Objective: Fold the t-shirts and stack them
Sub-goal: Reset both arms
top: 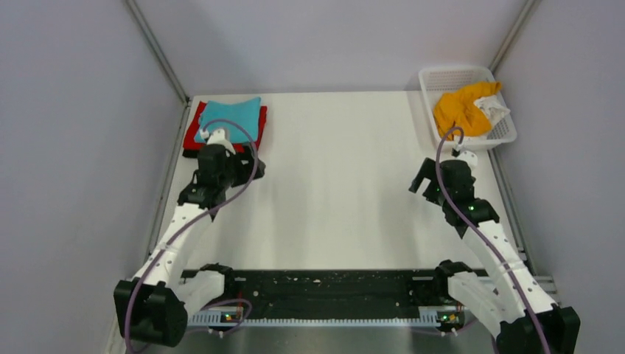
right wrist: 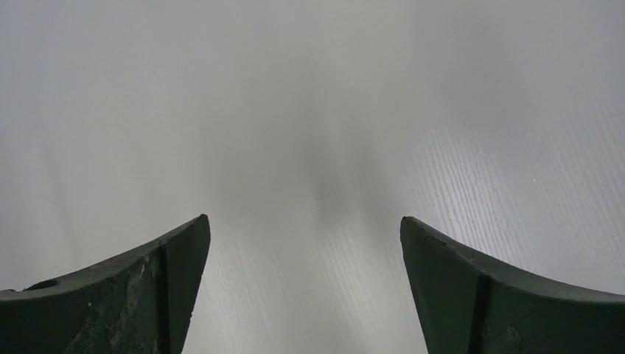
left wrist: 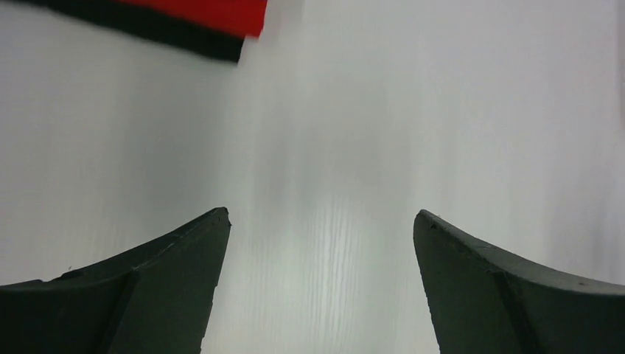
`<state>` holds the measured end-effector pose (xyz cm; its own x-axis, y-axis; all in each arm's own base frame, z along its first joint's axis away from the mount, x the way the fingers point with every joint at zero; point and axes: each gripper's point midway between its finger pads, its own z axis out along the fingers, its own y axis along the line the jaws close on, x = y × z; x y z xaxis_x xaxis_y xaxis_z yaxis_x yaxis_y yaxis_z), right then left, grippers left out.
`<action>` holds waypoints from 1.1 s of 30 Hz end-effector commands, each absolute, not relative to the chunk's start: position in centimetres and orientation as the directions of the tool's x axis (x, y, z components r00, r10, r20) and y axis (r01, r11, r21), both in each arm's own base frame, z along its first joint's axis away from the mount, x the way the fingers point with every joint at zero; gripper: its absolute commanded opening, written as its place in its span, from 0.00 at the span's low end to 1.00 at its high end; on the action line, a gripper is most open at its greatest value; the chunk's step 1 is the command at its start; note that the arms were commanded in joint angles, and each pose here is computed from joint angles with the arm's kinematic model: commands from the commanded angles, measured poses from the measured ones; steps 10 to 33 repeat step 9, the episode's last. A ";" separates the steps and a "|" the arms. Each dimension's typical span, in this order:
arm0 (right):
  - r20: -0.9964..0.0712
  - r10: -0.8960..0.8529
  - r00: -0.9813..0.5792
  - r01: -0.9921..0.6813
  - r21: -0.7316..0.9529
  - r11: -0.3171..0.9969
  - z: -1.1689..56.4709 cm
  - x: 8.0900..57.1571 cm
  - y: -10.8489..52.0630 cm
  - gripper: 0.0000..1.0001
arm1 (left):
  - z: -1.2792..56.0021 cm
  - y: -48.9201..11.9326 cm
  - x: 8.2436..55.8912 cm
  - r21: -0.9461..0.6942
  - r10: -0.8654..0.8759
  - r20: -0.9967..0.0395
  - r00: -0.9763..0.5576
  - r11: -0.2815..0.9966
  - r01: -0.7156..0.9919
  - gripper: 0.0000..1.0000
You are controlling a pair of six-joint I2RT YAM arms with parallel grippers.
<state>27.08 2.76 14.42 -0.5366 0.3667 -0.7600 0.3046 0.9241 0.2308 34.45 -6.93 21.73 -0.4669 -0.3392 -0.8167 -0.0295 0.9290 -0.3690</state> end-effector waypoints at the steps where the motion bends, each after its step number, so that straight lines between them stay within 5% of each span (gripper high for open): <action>1: -0.763 0.415 -0.496 0.302 0.297 0.906 14.0 26.2 3.0 0.99 | 17.4 -6.9 29.7 -0.453 -0.438 -0.749 -0.497 0.886 -0.098 0.99; 9: -0.769 0.447 -0.456 0.269 0.360 0.894 13.4 25.7 3.6 0.99 | 15.4 -5.5 25.6 -0.465 -0.485 -0.736 -0.471 0.869 -0.169 0.99; 33: -0.769 0.447 -0.456 0.269 0.360 0.894 13.4 25.7 3.6 0.99 | 15.4 -5.5 25.6 -0.465 -0.485 -0.736 -0.471 0.869 -0.169 0.99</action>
